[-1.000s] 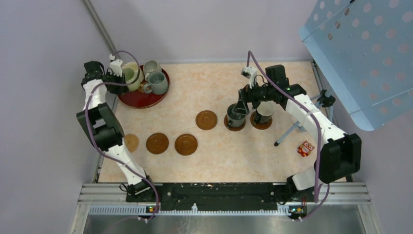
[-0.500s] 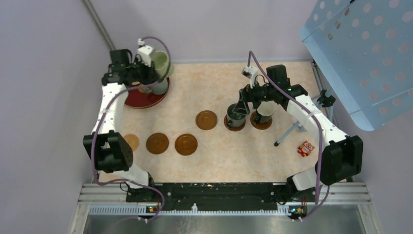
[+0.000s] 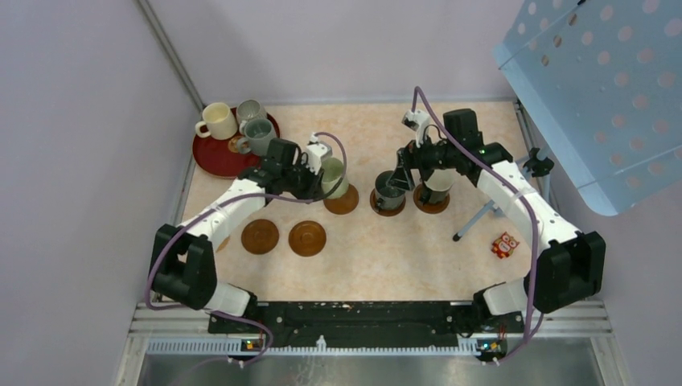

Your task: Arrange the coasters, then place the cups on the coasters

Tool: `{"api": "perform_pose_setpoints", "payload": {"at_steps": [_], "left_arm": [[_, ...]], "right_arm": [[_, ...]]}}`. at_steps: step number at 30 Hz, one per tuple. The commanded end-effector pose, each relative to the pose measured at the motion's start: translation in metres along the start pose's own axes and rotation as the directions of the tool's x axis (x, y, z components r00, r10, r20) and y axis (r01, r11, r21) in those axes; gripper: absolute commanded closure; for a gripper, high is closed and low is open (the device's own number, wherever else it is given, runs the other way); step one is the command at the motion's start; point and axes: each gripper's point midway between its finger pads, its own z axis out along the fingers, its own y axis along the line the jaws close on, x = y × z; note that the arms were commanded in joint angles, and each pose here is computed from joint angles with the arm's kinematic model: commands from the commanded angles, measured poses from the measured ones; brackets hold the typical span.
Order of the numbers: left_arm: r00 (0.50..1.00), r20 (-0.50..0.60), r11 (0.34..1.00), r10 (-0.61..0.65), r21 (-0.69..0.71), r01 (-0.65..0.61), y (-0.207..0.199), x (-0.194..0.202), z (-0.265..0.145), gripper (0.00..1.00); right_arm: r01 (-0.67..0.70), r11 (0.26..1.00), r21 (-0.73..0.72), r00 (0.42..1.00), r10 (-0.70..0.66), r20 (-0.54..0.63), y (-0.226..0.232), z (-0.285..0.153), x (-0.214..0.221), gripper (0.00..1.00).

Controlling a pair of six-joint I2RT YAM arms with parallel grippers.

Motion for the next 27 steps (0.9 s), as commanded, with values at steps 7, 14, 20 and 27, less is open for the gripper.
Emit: {"api": "perform_pose_setpoints", "payload": {"at_steps": [7,14,20,27], "left_arm": [[0.997,0.073,0.997,0.017,-0.071,-0.012,-0.02,-0.024,0.021,1.0],[0.999,0.05,0.993,0.021,-0.121,-0.015,-0.027,-0.016,0.036,1.0],[0.997,0.037,0.987,0.072,-0.147,-0.066,-0.029,-0.006,0.047,1.0],[0.993,0.016,0.975,0.113,-0.196,-0.108,-0.018,-0.001,0.057,1.0]], "right_arm": [[0.031,0.999,0.032,0.999,-0.032,0.038,0.001,-0.011,-0.006,0.14],[0.026,0.999,0.043,0.999,-0.028,0.033,-0.001,-0.012,-0.004,0.14],[0.028,0.999,0.044,0.999,-0.029,0.033,-0.001,-0.012,-0.004,0.14],[0.023,0.999,0.038,0.999,-0.024,0.04,0.001,-0.012,-0.004,0.14]]}}
